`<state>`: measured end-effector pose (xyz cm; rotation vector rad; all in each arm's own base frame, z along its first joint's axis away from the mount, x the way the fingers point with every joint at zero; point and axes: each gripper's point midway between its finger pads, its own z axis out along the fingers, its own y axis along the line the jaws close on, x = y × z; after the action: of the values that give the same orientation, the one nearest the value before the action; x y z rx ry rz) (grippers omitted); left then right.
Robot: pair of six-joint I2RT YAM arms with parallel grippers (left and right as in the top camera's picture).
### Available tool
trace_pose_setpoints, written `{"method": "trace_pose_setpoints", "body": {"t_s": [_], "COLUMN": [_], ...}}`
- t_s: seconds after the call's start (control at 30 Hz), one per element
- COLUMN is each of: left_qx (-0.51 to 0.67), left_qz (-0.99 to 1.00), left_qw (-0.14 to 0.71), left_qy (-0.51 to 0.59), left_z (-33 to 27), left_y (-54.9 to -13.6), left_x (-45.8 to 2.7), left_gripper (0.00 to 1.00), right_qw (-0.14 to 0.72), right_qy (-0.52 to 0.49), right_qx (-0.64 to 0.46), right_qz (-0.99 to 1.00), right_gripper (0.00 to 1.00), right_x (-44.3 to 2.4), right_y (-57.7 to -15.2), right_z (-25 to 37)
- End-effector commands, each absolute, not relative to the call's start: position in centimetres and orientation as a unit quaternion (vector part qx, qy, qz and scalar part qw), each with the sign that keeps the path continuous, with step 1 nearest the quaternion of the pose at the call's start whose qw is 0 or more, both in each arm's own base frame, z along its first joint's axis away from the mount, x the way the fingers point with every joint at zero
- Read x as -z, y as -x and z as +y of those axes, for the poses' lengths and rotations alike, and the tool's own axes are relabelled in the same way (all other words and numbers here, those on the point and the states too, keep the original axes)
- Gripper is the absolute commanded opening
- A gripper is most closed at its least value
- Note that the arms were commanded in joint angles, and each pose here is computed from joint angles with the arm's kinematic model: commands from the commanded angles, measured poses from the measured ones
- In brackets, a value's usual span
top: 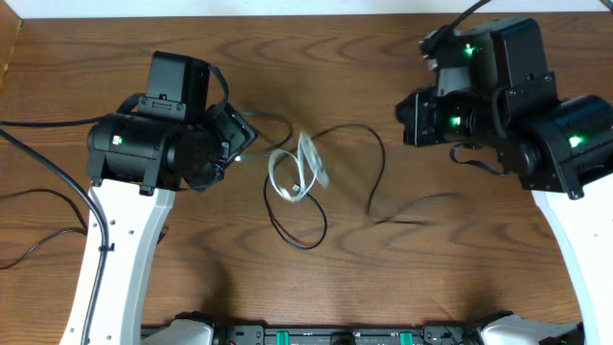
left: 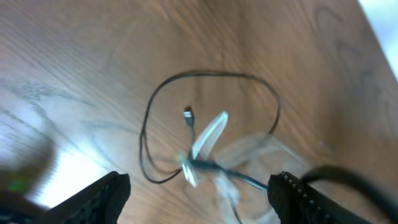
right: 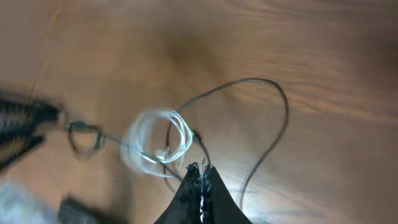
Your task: Untangle cables
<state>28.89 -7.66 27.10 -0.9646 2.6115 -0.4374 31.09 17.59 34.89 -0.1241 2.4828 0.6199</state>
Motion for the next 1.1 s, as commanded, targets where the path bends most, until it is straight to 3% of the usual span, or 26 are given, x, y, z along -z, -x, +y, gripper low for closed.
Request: {"method": "trace_pose_setpoints", "body": {"t_s": [0.0, 0.4, 0.53, 0.8, 0.93, 1.07], "left_qx": [0.134, 0.108, 0.103, 0.088, 0.086, 0.086], "left_qz": [0.919, 0.923, 0.924, 0.929, 0.929, 0.926], "left_qw": [0.169, 0.162, 0.154, 0.129, 0.127, 0.128], "left_qy": [0.331, 0.333, 0.334, 0.336, 0.337, 0.344], "left_z": [-6.9, -6.4, -6.5, -6.7, -6.7, -6.3], "left_y": [-28.8, -28.7, -29.1, -29.9, -30.1, -30.2], "left_x": [-26.9, -26.2, -25.6, -23.9, -23.7, -23.7], "left_gripper": [0.79, 0.81, 0.81, 0.81, 0.80, 0.80], "right_qw": [0.299, 0.287, 0.270, 0.187, 0.142, 0.115], "right_qy": [-0.078, -0.044, -0.028, 0.138, 0.183, 0.215], "right_qx": [-0.211, -0.193, -0.189, -0.242, -0.246, -0.244], "right_qz": [0.927, 0.937, 0.944, 0.942, 0.941, 0.939], "right_gripper": [0.02, 0.01, 0.07, 0.24, 0.24, 0.38], "right_x": [-35.2, -34.4, -33.4, -28.6, -24.7, -21.5], "right_y": [-32.4, -31.7, -31.0, -28.2, -27.1, -26.3], "right_z": [15.5, 15.3, 15.8, 22.5, 25.7, 28.7]}}
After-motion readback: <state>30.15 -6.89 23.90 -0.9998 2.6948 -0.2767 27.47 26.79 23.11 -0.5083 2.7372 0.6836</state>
